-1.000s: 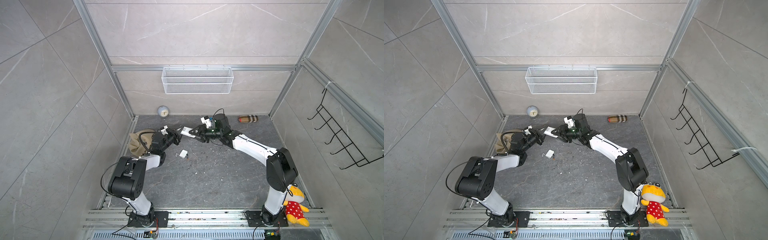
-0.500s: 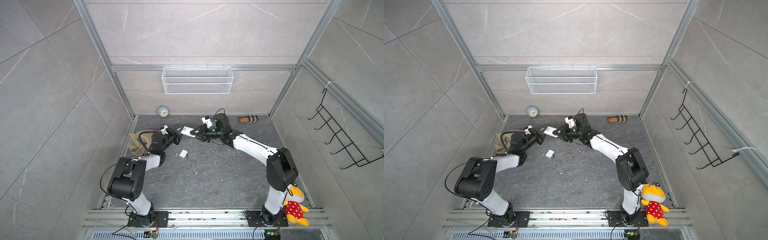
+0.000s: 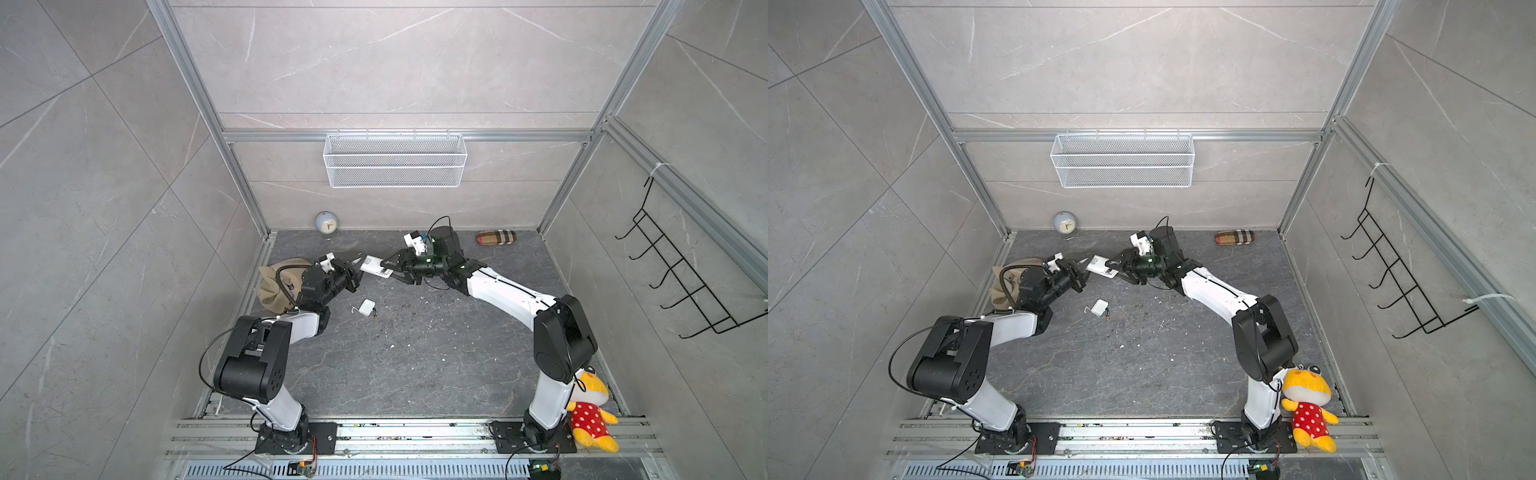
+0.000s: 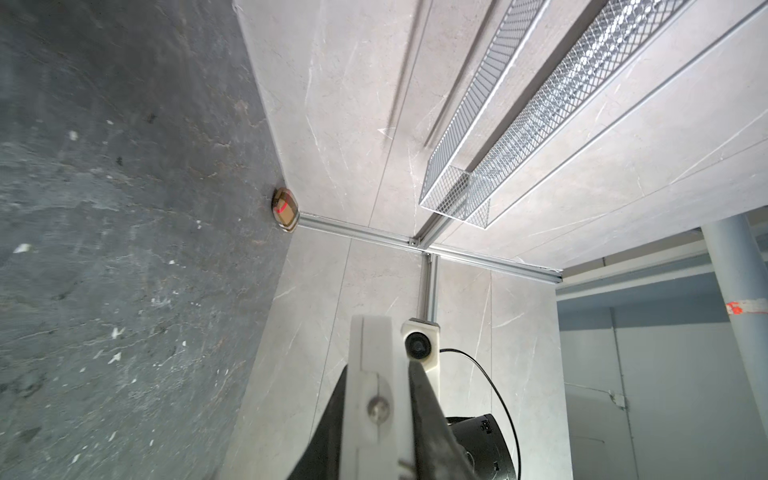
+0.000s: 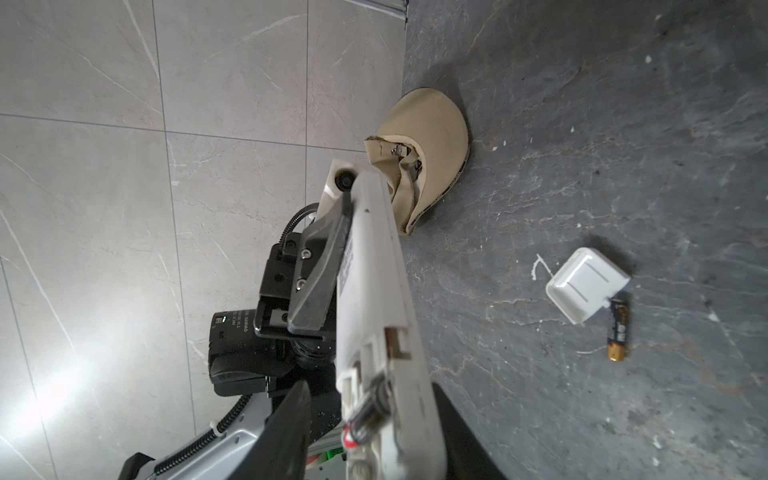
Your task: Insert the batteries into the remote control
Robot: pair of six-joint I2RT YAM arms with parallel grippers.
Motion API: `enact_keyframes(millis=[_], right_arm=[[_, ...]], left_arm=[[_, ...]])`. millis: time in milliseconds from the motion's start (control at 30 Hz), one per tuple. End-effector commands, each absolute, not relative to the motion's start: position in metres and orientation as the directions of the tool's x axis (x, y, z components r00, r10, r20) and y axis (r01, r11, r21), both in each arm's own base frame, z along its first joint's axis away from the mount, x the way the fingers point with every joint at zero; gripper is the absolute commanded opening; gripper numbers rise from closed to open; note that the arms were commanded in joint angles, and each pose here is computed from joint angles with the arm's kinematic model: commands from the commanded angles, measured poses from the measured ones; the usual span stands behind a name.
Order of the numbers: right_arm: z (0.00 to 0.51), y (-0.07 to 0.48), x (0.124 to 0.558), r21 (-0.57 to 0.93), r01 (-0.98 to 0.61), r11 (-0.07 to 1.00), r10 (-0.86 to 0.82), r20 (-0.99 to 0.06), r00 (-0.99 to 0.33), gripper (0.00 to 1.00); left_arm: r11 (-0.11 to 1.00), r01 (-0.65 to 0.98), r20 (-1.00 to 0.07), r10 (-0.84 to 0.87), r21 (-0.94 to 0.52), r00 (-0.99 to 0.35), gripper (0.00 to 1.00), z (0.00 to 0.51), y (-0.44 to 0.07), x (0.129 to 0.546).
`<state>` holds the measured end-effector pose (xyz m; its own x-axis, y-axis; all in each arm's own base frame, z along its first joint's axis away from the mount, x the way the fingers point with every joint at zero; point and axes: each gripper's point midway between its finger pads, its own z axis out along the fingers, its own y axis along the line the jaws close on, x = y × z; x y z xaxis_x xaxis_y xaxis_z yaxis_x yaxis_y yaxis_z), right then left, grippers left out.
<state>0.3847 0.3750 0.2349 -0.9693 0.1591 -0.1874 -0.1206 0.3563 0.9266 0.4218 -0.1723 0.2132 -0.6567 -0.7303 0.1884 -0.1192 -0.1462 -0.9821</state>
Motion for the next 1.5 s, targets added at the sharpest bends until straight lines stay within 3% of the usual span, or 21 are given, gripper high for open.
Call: enact_keyframes(millis=[0,133,233,400,533,767,1067,1467], right_arm=[[0.244,0.359,0.379,0.868,-0.204,0.453,0.123,-0.287,-0.95,0.56],[0.215,0.333,0.373,0.741,-0.236,0.628,0.072,-0.358,-0.931,0.57],[0.173,0.317,0.365,0.63,-0.232,0.741,0.018,-0.364,-0.931,0.49],[0.113,0.331,0.347,0.473,-0.28,0.835,-0.116,-0.345,-0.931,0.39],[0.084,0.348,0.342,0.371,-0.314,0.874,-0.185,-0.344,-0.921,0.35],[0.064,0.37,0.348,0.243,-0.351,0.904,-0.249,-0.368,-0.896,0.34],[0.053,0.387,0.357,0.159,-0.374,0.914,-0.298,-0.363,-0.883,0.34],[0.035,0.407,0.364,0.108,-0.386,0.916,-0.337,-0.311,-0.889,0.33]], left_arm=[[-0.103,-0.033,0.1,-0.767,-0.994,-0.634,0.01,0.218,-0.142,0.415],[-0.012,-0.018,0.021,-0.805,-1.0,-0.593,0.01,0.2,-0.113,0.407],[0.1,0.025,-0.095,-0.804,-0.995,-0.587,0.03,0.195,-0.103,0.398],[0.374,0.027,-0.334,-0.791,-0.927,-0.513,0.04,0.181,-0.077,0.377],[0.516,0.006,-0.469,-0.774,-0.857,-0.427,0.02,0.172,-0.058,0.356],[0.565,-0.07,-0.524,-0.798,-0.822,-0.297,0.0,0.156,-0.03,0.34],[0.575,-0.073,-0.524,-0.785,-0.815,-0.33,0.0,0.122,-0.034,0.345],[0.607,-0.072,-0.556,-0.764,-0.791,-0.326,0.0,0.131,-0.032,0.34]])
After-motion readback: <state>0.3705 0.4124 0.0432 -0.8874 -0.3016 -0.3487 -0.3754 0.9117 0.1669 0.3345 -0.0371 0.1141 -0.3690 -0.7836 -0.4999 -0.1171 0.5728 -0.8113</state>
